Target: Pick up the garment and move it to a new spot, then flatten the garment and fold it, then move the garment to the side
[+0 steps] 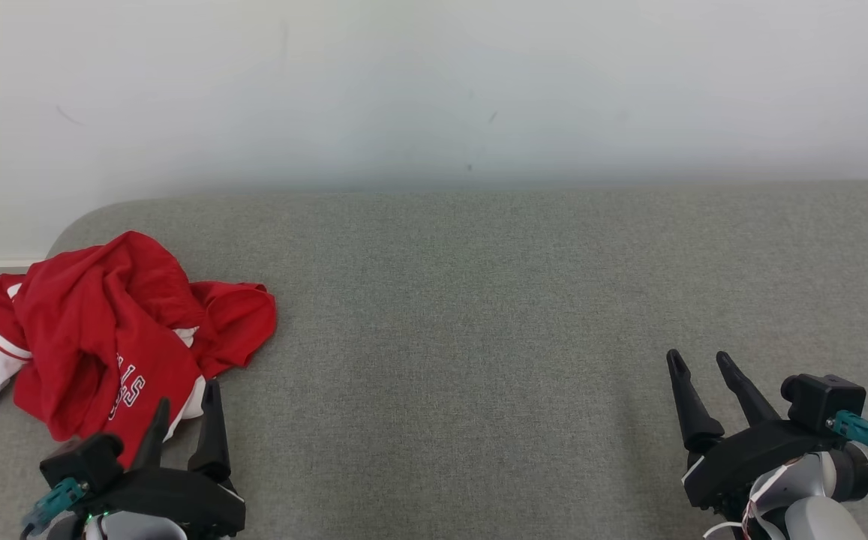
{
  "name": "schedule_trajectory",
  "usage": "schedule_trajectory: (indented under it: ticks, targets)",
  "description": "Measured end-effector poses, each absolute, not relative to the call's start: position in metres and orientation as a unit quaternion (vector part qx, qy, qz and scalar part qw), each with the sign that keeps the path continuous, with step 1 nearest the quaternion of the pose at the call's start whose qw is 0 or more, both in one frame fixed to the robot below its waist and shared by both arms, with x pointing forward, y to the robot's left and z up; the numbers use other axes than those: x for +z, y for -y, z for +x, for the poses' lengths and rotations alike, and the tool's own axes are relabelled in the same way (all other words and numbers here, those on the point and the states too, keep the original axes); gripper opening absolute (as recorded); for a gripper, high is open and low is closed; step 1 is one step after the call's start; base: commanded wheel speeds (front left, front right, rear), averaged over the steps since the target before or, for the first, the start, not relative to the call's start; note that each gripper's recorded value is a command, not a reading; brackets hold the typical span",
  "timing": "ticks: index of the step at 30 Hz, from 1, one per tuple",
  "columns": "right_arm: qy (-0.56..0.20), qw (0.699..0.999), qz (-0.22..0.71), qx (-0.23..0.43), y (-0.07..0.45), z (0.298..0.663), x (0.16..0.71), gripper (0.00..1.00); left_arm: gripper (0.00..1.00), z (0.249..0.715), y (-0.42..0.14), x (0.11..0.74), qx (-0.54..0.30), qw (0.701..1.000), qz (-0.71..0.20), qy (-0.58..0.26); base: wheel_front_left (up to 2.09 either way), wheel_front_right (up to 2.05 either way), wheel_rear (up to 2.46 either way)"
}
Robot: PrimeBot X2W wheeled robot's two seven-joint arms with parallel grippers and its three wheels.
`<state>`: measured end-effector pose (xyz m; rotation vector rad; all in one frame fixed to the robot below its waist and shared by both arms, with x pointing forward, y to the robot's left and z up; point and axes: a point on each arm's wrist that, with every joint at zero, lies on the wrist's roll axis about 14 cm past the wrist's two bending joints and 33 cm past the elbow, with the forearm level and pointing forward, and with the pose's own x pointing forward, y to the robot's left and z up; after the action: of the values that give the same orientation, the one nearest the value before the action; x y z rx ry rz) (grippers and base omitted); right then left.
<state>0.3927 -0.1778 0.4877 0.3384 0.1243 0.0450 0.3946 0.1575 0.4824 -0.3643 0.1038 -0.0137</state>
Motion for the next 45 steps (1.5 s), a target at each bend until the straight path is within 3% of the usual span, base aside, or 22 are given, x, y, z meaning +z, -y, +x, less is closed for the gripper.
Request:
schedule_trajectory:
  ticks: [45]
  targets:
    - [-0.04, 0.997, 0.043, 0.044, 0.17, 0.394, 0.493, 1.0, 1.0, 0.393, -0.148, 0.496, -0.034, 0.997, -0.06, -0.022, 0.0, 0.0, 0.0]
